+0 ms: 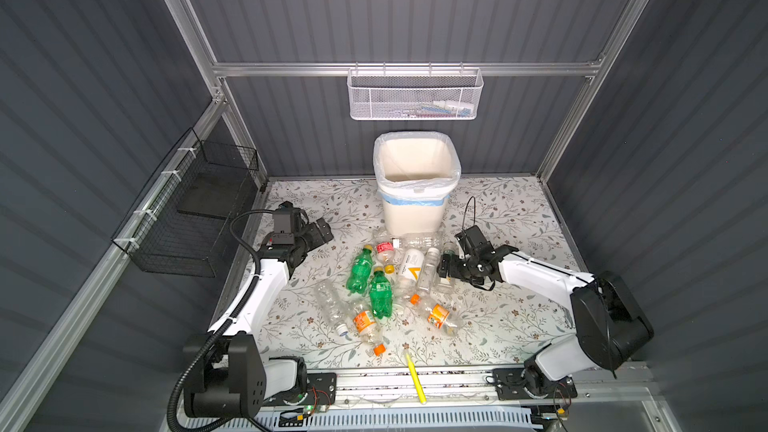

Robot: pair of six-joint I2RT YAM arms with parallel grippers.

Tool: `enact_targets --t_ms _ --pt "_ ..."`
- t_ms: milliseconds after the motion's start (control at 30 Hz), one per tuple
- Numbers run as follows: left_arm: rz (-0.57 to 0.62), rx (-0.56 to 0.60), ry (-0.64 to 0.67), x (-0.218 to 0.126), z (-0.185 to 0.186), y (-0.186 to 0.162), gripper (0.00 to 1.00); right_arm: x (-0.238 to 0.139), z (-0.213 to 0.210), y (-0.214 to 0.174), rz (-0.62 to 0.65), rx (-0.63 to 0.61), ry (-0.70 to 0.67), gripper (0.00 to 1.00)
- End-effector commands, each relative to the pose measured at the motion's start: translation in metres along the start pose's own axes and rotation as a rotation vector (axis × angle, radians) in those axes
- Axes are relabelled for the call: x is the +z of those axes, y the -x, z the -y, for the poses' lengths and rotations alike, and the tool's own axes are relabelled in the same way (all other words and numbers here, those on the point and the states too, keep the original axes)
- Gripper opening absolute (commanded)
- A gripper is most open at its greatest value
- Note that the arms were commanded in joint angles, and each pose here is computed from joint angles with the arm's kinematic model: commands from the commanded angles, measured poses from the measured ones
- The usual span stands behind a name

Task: Throw the plastic bottles in the bin
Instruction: 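Grasp the green-labelled tea bottle with the right gripper while the left returns, then carry the tea bottle over the bin with the right gripper and release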

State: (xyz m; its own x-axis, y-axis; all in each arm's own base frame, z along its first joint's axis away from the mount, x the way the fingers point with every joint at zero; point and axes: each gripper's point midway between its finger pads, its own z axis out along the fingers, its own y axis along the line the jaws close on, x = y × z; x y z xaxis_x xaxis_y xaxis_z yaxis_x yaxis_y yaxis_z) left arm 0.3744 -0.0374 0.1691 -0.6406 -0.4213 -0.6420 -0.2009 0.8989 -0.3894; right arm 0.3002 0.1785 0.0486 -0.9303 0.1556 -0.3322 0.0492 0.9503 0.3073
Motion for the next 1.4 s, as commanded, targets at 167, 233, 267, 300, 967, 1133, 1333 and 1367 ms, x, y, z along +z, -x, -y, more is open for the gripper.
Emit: enact_targets --t_ms 167,233,267,300,967,1133,1333,1367 --pt "0.001 -0.007 -0.007 0.005 -0.001 -0.001 0.99 0.009 0.018 0.003 0.042 0.061 -0.093 0.74" --pt "-0.003 -0.007 -0.008 0.006 -0.001 -0.002 0.99 0.006 0.024 0.001 0.054 0.078 -0.107 0.66" --pt "-0.005 -0.008 -0.006 0.007 -0.001 -0.002 1.0 0.003 0.027 0.0 0.065 0.086 -0.114 0.63" --pt "-0.007 -0.007 -0.008 0.007 -0.001 -0.003 0.99 0.0 0.031 -0.001 0.069 0.094 -0.122 0.61" --pt "-0.046 -0.037 -0.041 0.001 -0.002 -0.024 0.97 -0.311 -0.094 0.219 0.674 -0.001 0.338 0.59" --pt "-0.039 -0.073 -0.074 -0.03 0.007 -0.022 1.0 -0.339 -0.139 0.302 0.65 0.015 0.485 0.99" --pt "-0.104 -0.082 0.02 -0.056 -0.015 -0.05 1.0 -0.306 -0.103 0.275 0.47 -0.017 0.377 0.99" --pt "-0.116 -0.093 0.025 -0.06 -0.017 -0.056 1.0 -0.297 -0.089 0.273 0.477 -0.011 0.301 0.99"
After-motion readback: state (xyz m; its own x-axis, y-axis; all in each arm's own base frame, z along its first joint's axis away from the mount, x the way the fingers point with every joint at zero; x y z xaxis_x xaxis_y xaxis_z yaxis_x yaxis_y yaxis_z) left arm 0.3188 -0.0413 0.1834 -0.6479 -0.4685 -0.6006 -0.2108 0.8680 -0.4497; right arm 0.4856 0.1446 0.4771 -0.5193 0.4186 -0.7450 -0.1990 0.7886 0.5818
